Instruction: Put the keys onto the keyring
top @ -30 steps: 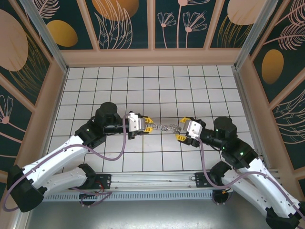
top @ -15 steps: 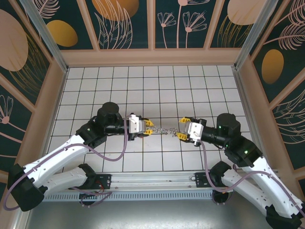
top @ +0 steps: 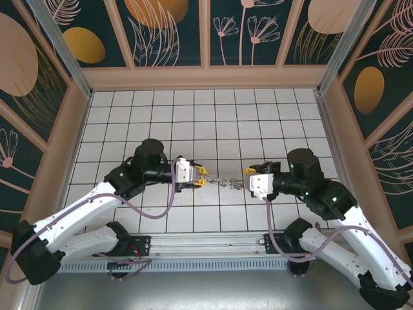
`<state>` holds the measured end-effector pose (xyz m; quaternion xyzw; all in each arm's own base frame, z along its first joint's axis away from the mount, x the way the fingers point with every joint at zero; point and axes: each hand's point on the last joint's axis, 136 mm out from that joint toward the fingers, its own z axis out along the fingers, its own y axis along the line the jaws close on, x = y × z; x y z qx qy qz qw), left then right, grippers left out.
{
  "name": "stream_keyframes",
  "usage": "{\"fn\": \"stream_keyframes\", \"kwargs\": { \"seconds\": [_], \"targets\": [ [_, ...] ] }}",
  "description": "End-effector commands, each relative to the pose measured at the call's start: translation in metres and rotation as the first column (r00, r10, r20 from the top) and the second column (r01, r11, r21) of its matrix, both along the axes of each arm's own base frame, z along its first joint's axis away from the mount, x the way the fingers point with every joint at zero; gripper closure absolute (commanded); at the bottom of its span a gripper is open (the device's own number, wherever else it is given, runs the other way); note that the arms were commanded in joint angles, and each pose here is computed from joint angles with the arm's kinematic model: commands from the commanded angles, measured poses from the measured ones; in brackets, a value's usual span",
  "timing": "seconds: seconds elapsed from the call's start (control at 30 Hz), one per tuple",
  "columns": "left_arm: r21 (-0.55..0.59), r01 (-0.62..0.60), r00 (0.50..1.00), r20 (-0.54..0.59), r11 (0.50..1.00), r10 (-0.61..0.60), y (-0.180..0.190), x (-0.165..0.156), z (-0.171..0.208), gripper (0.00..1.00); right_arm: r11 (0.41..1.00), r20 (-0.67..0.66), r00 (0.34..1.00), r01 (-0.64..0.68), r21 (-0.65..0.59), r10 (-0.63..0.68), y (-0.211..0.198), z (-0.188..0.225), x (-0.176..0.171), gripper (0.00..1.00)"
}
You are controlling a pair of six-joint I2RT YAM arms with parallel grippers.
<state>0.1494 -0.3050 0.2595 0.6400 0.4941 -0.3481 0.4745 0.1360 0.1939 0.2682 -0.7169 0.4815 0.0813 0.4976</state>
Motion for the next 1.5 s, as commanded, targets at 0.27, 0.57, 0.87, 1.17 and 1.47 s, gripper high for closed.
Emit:
{"fn": "stream_keyframes", "kwargs": {
  "seconds": [0.27,0.57,0.87,1.17,1.47],
  "targets": [
    [-0.015,0.104,0.995,-0.011,0.995,-0.104,-0.007,-0.012,0.008,1.00,0.970,0.152,0.960,-0.224,-0.094,0.236,0.003,-0.009,-0.022,0.82],
    [-0.041,0.140,0.990,-0.015,0.989,-0.140,-0.008,-0.018,0.012,1.00,0.953,0.151,0.944,-0.276,-0.125,0.293,0.008,-0.029,-0.026,0.80],
    [-0.066,0.159,0.987,-0.019,0.985,-0.161,-0.012,-0.018,0.014,1.00,0.949,0.205,0.927,-0.309,-0.059,0.314,0.019,-0.023,-0.030,0.76],
    [-0.081,0.160,0.987,-0.014,0.984,-0.162,-0.012,-0.018,0.014,1.00,0.949,0.221,0.925,-0.313,-0.024,0.311,0.021,-0.016,-0.034,0.82],
    [-0.102,0.104,0.995,0.020,0.989,-0.103,-0.009,-0.012,0.016,1.00,0.940,0.204,0.921,-0.341,0.010,0.332,0.023,-0.016,-0.043,0.83]
  ]
}}
